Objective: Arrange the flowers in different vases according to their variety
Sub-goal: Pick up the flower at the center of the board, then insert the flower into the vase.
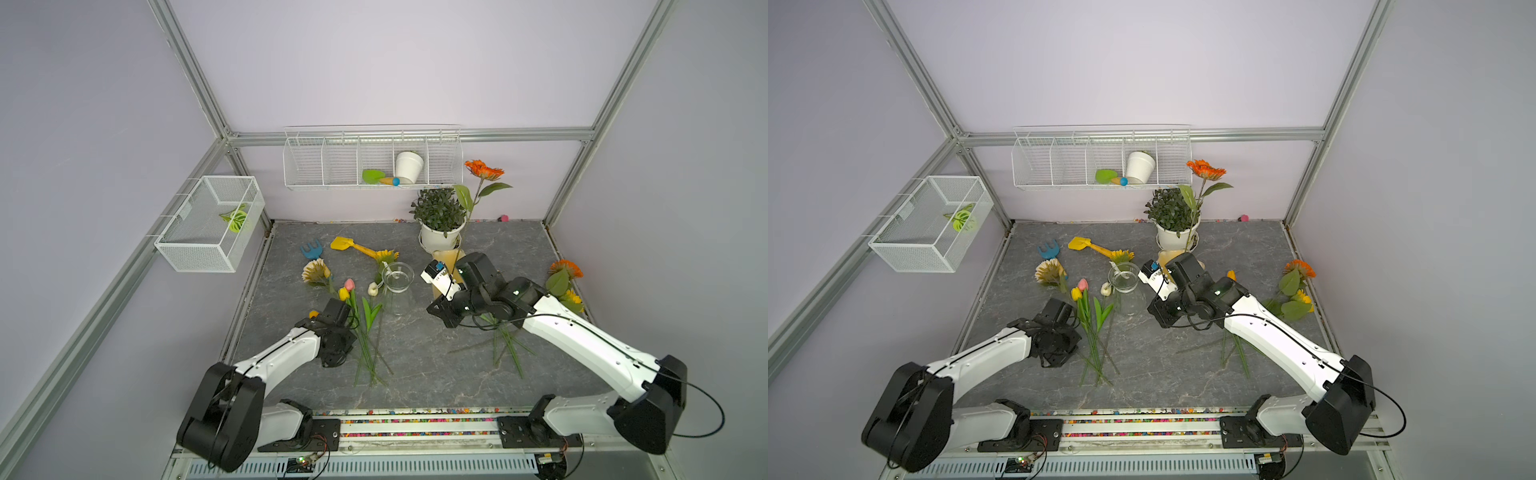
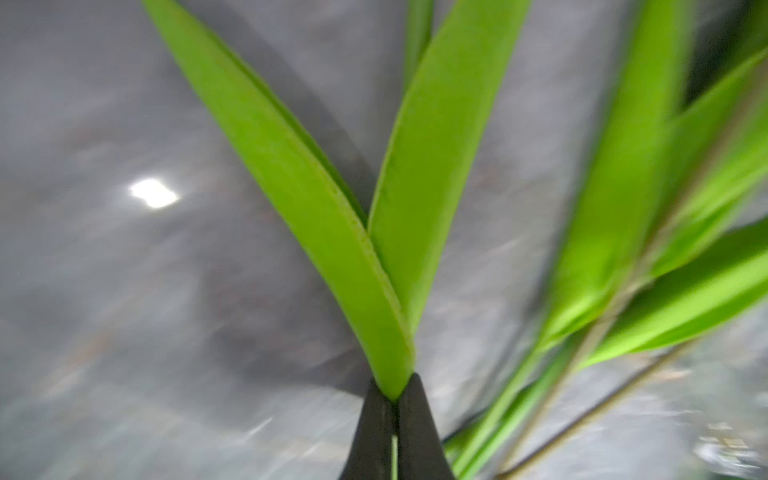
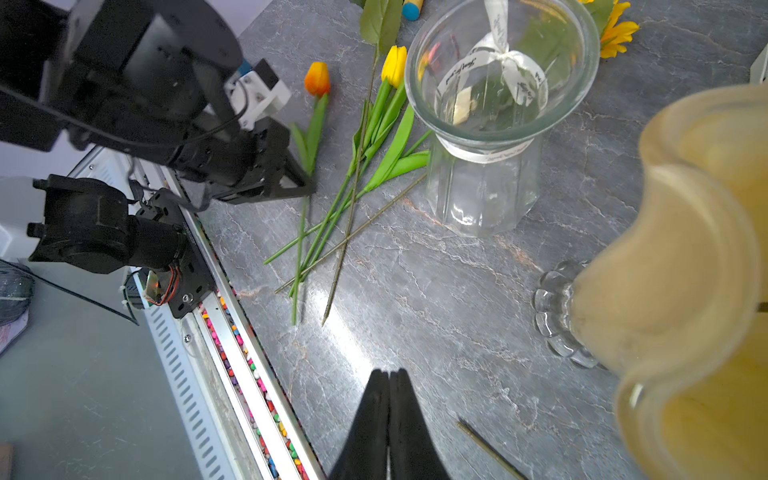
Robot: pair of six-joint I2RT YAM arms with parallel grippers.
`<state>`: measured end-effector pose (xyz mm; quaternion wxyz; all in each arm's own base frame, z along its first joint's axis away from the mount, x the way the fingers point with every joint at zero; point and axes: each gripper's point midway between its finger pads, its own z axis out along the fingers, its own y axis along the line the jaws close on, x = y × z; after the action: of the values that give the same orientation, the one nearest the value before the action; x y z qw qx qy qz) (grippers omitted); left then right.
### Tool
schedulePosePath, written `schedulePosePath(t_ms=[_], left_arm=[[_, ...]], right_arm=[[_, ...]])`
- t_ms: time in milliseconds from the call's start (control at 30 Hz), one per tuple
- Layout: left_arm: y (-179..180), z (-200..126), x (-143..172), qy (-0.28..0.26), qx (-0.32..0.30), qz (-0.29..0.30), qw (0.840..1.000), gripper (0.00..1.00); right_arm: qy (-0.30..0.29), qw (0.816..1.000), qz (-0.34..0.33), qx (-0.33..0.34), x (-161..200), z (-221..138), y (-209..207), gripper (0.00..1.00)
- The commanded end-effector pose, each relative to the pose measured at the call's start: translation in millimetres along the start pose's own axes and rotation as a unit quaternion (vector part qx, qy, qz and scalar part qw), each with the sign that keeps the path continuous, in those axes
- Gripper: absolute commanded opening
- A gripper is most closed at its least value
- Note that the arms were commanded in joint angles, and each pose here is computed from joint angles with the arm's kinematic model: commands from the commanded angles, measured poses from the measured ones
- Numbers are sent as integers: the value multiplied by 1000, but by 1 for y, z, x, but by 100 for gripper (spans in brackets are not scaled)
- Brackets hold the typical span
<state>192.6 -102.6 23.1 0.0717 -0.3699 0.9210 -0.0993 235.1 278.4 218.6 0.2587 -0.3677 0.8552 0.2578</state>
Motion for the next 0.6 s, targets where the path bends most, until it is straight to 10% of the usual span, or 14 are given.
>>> schedulePosePath(t_ms=[0,333,567], left_arm=[[45,-32,-1,-39,-72,0,997,0],[-30,-156,-48,-217,62,115,967,0],[-152,-273,-71,-363,213,274,865,0]], right_arm=[[-12,1000,-14,-5,-2,-6,5,10],[-43,996,46,58,-2,-31,-10,12],[-36,993,75,86,22,-38,-18,13]])
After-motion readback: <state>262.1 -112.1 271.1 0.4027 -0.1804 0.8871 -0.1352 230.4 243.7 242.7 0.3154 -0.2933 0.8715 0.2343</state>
